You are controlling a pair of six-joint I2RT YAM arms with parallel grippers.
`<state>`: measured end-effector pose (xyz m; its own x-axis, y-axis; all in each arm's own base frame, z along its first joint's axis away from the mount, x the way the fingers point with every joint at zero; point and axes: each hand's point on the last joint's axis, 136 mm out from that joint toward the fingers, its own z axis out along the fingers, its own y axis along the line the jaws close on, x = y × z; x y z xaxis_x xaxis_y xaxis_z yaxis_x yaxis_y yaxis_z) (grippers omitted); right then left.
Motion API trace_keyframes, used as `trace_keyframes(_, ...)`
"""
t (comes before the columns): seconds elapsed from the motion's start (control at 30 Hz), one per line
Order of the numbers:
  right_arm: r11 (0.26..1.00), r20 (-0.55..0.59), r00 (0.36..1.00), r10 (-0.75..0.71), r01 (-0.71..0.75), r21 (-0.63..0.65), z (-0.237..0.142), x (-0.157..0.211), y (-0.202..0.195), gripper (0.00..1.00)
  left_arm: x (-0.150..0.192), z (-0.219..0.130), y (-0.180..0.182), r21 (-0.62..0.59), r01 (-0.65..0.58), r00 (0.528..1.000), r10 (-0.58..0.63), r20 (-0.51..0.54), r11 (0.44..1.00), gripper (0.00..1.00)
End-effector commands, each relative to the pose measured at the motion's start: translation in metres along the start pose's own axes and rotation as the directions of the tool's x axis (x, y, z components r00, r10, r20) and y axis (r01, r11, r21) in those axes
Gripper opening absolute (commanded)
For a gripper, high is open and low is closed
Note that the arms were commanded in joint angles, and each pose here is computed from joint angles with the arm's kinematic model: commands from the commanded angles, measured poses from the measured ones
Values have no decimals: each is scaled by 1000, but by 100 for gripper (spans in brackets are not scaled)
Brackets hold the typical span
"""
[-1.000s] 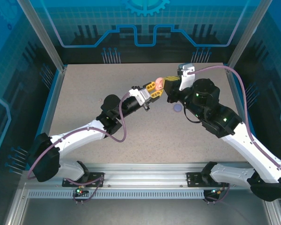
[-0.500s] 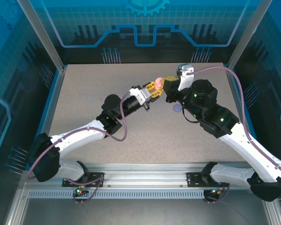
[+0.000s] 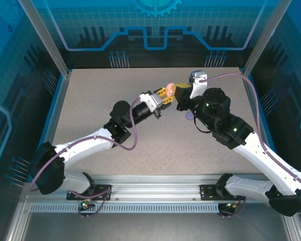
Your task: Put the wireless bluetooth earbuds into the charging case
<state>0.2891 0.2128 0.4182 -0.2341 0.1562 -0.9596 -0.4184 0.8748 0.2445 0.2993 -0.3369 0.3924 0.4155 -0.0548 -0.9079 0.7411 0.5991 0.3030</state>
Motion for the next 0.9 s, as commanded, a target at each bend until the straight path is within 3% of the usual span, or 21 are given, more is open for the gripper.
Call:
trace_keyframes(0.0, 999, -34, 999, -21, 22, 30, 1, 12, -3, 9, -46, 5, 9, -33, -22, 991, 26, 132, 999, 0)
trace_keyframes(0.13, 997, -56, 996, -63, 65, 35, 3, 16, 5, 8, -45, 6, 13, -51, -22, 992, 28, 123, 998, 0)
trace_keyframes(0.4, 983, -113, 993, -26, 46, 177, 8, 21, 2, 8, -43, 6, 14, -62, -20, 993, 27, 114, 998, 0)
trace_keyframes(0.57, 978, -134, 991, -2, 30, 208, 12, 21, 2, 20, -38, 6, 15, -69, -16, 995, 23, 99, 998, 0)
trace_keyframes(0.87, 983, -169, 984, 60, -29, 183, 19, 6, 13, 30, -18, 0, 20, -122, 73, 993, -61, 100, 990, 0)
